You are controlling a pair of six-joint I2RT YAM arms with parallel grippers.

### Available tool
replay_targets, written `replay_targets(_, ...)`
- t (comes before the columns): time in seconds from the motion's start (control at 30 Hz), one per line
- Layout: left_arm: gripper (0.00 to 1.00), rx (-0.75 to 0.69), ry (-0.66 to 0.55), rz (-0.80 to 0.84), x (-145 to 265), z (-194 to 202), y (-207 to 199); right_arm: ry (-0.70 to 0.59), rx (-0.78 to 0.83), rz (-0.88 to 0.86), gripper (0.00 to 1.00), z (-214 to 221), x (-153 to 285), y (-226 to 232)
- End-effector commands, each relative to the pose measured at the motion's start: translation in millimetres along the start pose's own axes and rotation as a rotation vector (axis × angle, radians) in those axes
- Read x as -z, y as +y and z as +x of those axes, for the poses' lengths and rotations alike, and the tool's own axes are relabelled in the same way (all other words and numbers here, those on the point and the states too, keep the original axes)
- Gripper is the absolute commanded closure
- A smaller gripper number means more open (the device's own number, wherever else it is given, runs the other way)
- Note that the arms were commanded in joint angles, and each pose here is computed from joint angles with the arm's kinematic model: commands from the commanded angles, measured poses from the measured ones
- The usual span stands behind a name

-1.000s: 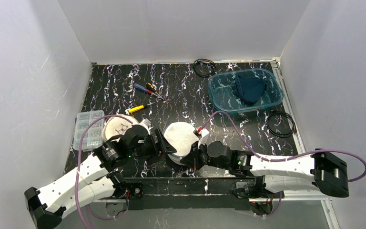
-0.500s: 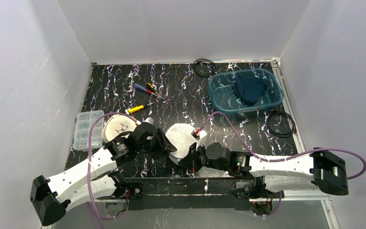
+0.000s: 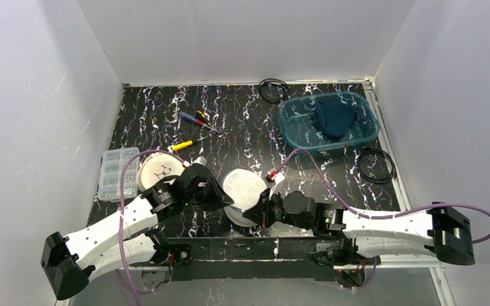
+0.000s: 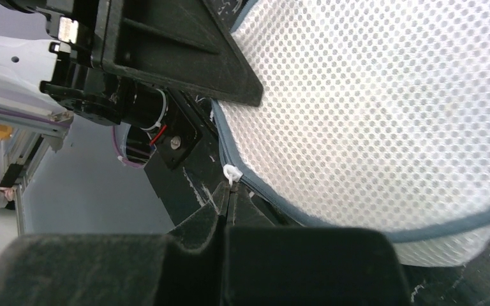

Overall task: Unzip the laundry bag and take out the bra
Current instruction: Unzip the laundry bag at the center of the board.

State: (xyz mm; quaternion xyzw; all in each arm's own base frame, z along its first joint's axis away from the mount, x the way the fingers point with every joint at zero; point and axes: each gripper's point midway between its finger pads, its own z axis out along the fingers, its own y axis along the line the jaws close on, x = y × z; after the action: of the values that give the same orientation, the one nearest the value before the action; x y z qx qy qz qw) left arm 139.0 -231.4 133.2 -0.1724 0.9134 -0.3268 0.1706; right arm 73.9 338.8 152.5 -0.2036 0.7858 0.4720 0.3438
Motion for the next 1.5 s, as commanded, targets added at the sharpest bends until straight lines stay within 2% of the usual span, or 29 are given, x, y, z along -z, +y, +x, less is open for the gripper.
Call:
replay_targets(0.0,0.9,-0.019,-0.043,-0.035,1,-7,8,-0.043,-0.002,0.026,0.99,-8,11,-5)
replay_targets(0.23,1.0,-0.031,-0.046,-0.028,3,-7,8,-0.067,-0.02,0.135,0.99,-8,25,-30)
replay_targets(0.47,1.0,-0.126,-0.054,0.037,9,-13,-9,-0.1,-0.015,0.188,0.99,-14,41,-42)
replay_targets(0.7,1.0,-0.247,0.028,0.153,7,-30,-48,-0.073,0.111,0.23,0.99,-26,54,-43)
replay_targets(0.87,0.99,-0.308,0.085,0.199,-7,-35,-60,-0.065,0.102,0.213,0.99,-20,46,-43)
replay_targets(0.97,0.86,-0.288,0.116,0.185,-14,-28,-51,-0.062,0.076,0.185,0.99,-13,38,-40)
replay_targets(1.07,0.55,-0.262,0.111,0.177,-11,-25,-42,-0.059,0.063,0.155,0.99,-11,30,-35)
replay_targets(1.13,0.4,-0.249,0.098,0.16,-5,-24,-35,-0.051,0.058,0.139,0.99,-8,26,-31)
replay_targets(1.23,0.33,-0.224,0.089,0.12,9,-20,-23,-0.041,0.048,0.107,0.99,-6,19,-24)
replay_targets(1.47,0.3,-0.139,0.077,0.109,41,1,-8,-0.047,0.037,0.054,0.99,-11,7,-8)
